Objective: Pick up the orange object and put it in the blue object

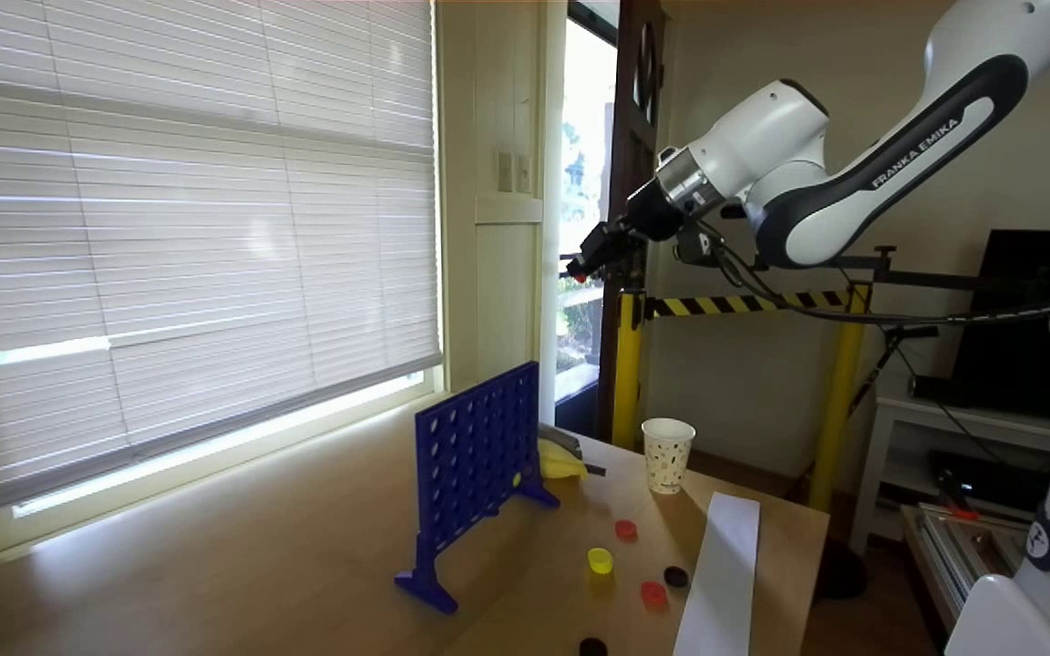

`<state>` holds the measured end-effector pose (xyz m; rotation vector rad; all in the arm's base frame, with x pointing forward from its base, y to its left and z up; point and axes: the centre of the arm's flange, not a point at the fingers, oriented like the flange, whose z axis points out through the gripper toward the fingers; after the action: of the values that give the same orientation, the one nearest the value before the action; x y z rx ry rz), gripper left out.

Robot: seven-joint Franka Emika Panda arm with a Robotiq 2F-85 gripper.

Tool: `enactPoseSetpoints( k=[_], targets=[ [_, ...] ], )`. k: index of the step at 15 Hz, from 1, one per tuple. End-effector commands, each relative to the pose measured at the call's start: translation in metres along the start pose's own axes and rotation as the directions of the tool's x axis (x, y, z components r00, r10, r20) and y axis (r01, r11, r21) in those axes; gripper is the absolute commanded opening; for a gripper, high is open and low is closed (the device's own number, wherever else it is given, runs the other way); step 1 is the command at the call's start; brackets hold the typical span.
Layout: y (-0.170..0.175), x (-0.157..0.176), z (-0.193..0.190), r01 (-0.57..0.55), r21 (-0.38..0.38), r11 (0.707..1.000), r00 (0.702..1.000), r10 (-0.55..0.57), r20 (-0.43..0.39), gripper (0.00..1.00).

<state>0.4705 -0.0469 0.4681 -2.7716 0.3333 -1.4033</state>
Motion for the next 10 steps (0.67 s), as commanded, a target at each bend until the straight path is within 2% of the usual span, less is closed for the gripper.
enactPoseSetpoints(
  k=[1,3,4,7,10],
  targets=[
    [-0.002,0.000,-0.001,0.003,0.003,1.000,1.000,-0.003,-0.003,0.35],
    [-0.002,-0.001,-0.001,0.004,0.003,1.000,1.000,-0.004,-0.001,0.35],
    [-0.002,-0.002,-0.001,0.004,0.003,1.000,1.000,-0.004,0.000,0.10],
    [-0.019,-0.017,0.001,0.035,-0.021,0.999,0.993,-0.037,-0.114,0.10],
    [-0.026,-0.027,-0.005,0.079,-0.026,0.997,0.970,-0.082,-0.227,0.10]
  ],
)
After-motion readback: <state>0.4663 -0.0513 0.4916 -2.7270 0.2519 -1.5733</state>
